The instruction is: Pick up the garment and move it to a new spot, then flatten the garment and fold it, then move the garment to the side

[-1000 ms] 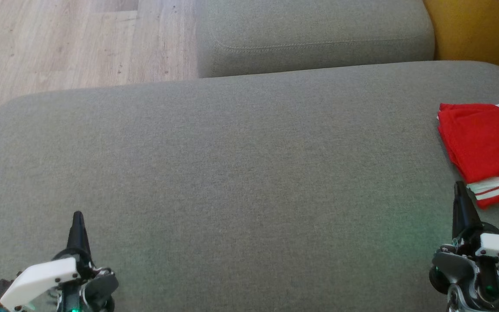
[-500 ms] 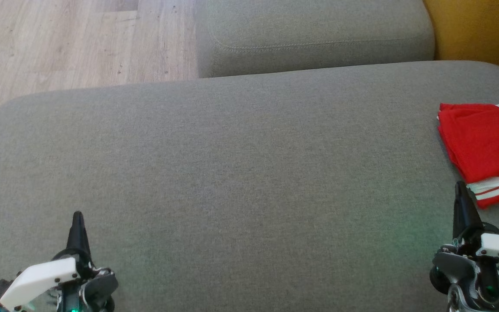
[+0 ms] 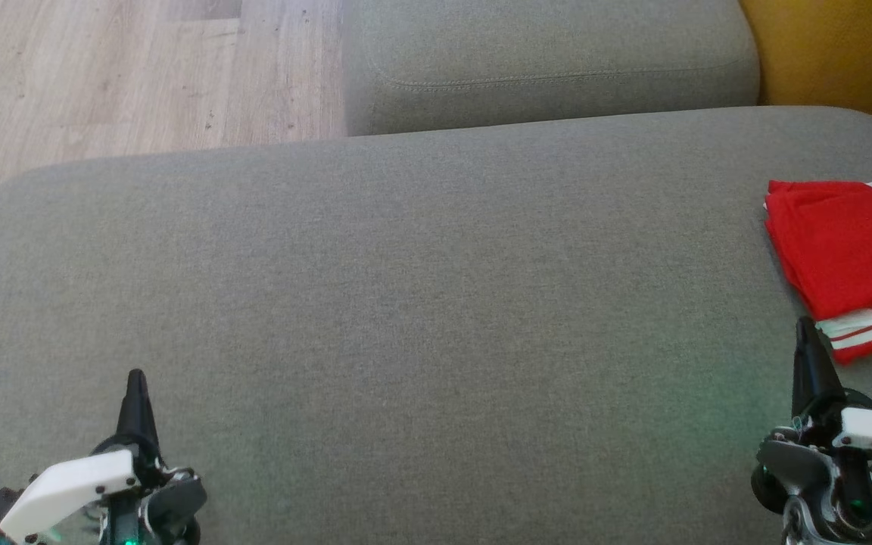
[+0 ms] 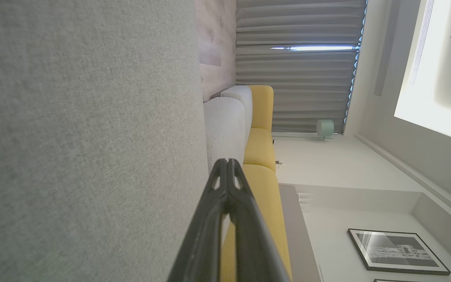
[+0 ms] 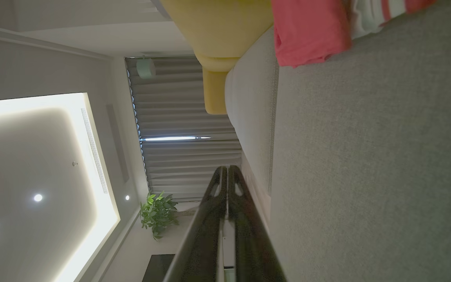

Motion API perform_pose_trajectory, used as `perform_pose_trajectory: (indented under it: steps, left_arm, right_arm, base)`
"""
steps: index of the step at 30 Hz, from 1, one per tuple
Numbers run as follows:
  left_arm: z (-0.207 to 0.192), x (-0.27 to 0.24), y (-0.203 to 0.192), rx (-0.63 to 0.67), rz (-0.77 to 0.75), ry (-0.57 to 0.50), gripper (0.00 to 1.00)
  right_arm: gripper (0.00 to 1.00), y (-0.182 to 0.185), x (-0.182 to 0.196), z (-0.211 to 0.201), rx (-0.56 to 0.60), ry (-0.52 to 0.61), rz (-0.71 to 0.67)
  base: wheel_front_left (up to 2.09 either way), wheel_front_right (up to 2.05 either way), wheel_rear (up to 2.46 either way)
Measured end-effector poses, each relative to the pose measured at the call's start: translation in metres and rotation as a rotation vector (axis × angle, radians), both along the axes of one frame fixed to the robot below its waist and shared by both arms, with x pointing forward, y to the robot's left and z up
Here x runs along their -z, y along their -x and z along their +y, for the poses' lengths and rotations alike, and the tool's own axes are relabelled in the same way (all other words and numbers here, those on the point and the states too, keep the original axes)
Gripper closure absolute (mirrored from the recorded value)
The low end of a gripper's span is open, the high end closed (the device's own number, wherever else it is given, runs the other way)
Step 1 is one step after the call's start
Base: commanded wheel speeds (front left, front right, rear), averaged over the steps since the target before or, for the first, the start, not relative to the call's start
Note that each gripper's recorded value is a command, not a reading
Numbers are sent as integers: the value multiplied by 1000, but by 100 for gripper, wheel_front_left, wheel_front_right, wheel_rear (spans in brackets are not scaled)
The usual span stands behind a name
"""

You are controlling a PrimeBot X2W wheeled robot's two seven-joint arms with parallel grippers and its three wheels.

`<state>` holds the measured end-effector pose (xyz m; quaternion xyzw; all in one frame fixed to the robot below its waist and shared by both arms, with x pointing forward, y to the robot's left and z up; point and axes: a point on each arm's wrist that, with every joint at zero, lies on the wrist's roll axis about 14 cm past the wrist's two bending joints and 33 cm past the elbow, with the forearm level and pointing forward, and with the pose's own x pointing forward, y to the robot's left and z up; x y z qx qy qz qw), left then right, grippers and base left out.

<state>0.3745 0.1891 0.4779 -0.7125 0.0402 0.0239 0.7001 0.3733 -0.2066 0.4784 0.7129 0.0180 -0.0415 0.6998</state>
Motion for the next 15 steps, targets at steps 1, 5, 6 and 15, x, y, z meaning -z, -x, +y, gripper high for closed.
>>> perform_pose_trajectory:
  steps: [1, 5, 6, 15]
  left_arm:
    - [0, 0, 0, 0, 0, 0, 100]
    - [0, 0, 0, -1, 0, 0, 100]
    - [0, 0, 0, -1, 0, 0, 100]
    - [0, 0, 0, 0, 0, -3, 100]
  right_arm:
    - [100, 0, 0, 0, 0, 0, 0]
    - [100, 0, 0, 0, 1, 0, 0]
    - [100, 0, 0, 0, 1, 0, 0]
    - [100, 0, 0, -1, 3, -1, 0]
  base:
    - [0, 0, 0]
    - [0, 0, 0]
    - [0, 0, 0]
    - [0, 0, 0]
